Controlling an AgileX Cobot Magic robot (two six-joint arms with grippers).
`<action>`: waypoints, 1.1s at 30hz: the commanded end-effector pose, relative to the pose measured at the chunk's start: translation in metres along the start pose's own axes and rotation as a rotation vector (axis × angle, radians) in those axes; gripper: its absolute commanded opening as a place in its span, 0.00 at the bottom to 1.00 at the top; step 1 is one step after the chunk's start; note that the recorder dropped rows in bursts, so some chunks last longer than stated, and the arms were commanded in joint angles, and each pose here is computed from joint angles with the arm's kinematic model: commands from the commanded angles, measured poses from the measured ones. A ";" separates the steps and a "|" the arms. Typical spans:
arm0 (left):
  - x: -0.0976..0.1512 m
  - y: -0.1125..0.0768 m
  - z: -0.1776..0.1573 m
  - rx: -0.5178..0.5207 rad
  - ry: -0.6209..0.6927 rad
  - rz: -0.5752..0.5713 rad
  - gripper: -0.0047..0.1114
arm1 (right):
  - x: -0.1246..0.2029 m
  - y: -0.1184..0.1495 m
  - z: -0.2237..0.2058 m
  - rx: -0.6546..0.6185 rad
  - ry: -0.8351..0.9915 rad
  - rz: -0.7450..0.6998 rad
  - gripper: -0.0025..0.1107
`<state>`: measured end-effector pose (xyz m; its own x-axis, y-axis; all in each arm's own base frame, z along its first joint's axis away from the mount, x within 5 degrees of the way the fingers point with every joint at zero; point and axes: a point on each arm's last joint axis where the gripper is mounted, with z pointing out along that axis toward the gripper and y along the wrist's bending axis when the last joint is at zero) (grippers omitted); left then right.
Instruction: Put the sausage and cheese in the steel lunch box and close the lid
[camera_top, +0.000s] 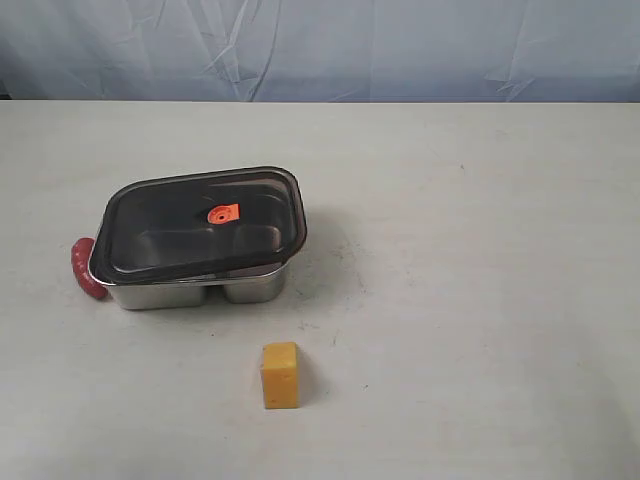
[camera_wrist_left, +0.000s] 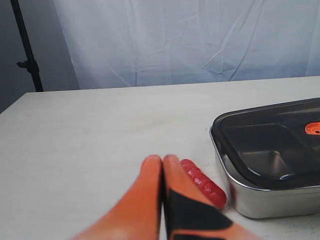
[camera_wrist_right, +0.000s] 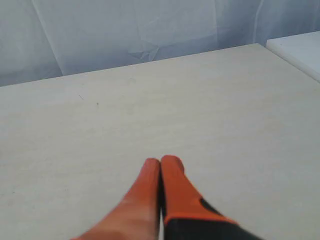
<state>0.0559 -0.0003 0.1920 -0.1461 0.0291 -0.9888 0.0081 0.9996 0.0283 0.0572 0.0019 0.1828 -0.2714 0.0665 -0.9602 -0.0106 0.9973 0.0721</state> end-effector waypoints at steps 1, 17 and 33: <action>-0.001 0.000 0.000 0.004 -0.007 -0.009 0.04 | -0.006 0.000 0.000 0.006 -0.077 -0.020 0.01; -0.001 0.000 0.000 0.004 -0.007 -0.009 0.04 | -0.029 0.001 -0.005 -0.013 -0.332 0.000 0.01; -0.001 0.000 0.000 0.004 -0.007 -0.009 0.04 | -0.048 0.015 -0.014 -0.261 -0.162 0.964 0.01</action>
<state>0.0559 -0.0003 0.1920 -0.1461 0.0291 -0.9888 0.0081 0.9996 0.0283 0.0594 0.0084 0.2135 -0.0945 0.8962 -0.4335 -0.0349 0.4322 0.9011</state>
